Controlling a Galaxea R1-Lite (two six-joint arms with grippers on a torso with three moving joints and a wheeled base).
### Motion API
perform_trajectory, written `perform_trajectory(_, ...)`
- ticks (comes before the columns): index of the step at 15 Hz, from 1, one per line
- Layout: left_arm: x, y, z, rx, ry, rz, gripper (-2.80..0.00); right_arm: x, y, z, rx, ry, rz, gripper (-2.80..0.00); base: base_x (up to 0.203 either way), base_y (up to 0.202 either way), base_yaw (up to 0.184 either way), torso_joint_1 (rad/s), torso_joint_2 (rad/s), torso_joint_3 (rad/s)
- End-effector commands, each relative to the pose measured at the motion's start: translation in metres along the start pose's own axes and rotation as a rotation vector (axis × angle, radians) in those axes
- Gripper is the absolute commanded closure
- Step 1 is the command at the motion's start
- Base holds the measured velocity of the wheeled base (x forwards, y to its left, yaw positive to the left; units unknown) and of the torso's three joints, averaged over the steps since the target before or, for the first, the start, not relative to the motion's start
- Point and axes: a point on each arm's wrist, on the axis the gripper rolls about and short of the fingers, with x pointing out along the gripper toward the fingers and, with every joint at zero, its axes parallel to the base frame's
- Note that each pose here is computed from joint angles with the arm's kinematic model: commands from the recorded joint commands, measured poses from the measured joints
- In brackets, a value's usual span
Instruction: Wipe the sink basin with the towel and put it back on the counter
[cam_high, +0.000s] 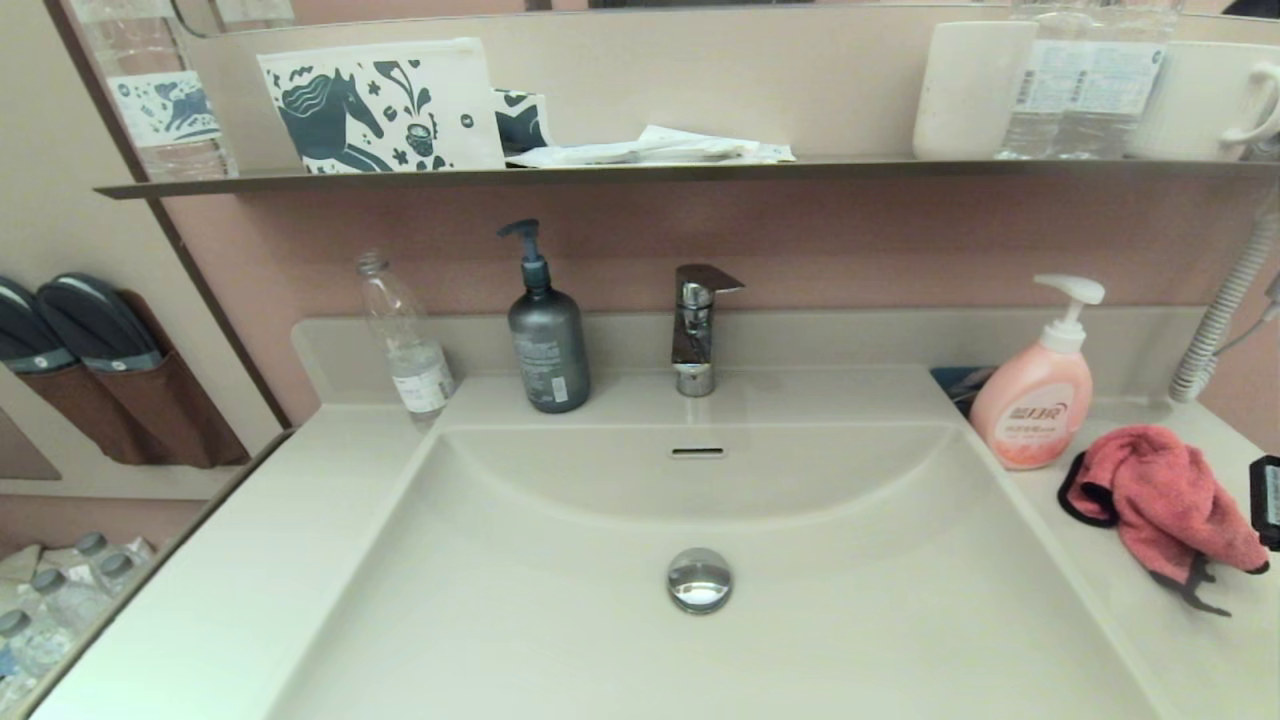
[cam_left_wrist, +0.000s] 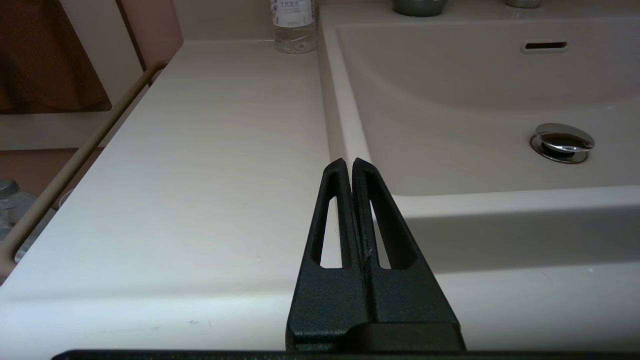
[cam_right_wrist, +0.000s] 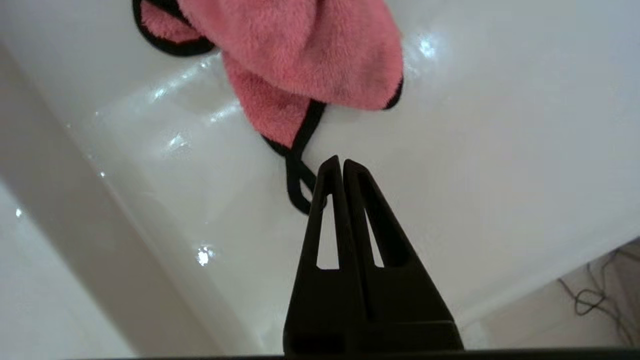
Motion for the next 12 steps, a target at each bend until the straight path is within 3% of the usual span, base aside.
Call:
perform_trajectory(1, 0.000, 0.000, 0.000, 0.000, 0.000, -0.001, 0.00, -0.006, 0.004, -0.006, -0.021, -0.006, 0.016, 0.00, 0.000, 0.000, 0.000, 0.000, 0.00, 0.000)
perform_trajectory(12, 0.000, 0.000, 0.000, 0.000, 0.000, -0.001, 0.00, -0.018, 0.006, -0.022, -0.057, -0.020, 0.046, 0.00, 0.000, 0.000, 0.000, 0.000, 0.00, 0.000)
